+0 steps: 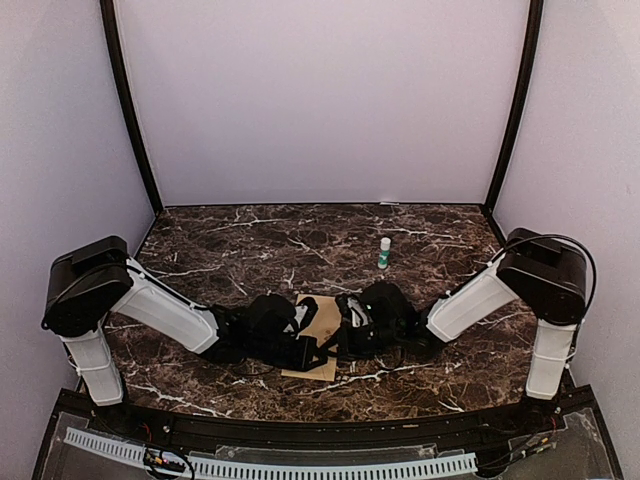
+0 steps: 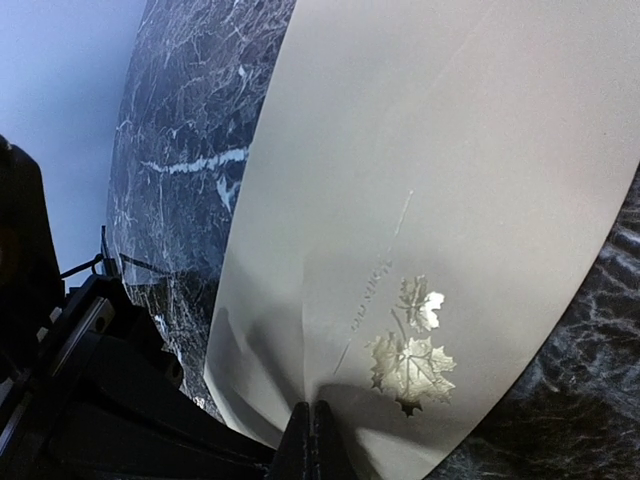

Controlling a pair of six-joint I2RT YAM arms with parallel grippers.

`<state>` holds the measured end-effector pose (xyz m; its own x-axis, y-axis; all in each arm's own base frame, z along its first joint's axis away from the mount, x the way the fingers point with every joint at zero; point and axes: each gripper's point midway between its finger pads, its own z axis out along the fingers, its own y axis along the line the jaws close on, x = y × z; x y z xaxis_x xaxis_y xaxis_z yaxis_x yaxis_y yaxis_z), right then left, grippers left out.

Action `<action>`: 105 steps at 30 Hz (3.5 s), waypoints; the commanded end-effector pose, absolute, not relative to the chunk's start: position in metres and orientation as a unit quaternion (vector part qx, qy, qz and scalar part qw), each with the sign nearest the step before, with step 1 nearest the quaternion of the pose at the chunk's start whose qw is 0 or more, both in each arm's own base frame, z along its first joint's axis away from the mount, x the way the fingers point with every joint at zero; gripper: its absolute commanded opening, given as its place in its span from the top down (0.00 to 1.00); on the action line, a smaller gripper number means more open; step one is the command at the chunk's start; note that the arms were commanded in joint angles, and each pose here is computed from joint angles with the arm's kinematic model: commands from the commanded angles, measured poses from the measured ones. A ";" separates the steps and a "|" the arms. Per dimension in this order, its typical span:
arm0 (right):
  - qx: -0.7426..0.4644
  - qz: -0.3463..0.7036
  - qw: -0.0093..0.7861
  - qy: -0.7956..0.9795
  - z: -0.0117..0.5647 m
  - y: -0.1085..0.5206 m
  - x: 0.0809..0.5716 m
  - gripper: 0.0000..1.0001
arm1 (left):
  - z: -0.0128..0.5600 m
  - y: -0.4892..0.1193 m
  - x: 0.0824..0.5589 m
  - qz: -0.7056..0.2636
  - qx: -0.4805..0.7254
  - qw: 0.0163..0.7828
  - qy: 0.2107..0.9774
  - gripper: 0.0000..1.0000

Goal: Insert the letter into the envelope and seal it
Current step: Seal the envelope flap on the envelope.

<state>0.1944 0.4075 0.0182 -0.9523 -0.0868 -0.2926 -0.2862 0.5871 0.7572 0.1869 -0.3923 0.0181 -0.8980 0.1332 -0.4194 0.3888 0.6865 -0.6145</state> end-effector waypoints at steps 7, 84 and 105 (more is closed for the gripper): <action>-0.053 0.380 0.092 0.919 -0.023 0.383 0.211 1.00 | -0.029 -0.349 0.164 -0.287 0.141 0.118 0.940 1.00; -0.024 0.330 0.111 0.937 -0.048 0.328 0.237 1.00 | -0.024 -0.347 0.159 -0.300 0.139 0.114 0.937 1.00; -0.075 0.407 0.132 0.901 0.011 0.359 0.245 1.00 | 0.004 -0.373 0.176 -0.321 0.156 0.148 0.922 0.99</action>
<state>0.2475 0.3751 0.0185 -0.9437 0.0001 -0.3308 -0.2651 0.5980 0.7564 0.1839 -0.3868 0.0191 -0.8987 0.1258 -0.4200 0.3856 0.6827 -0.6207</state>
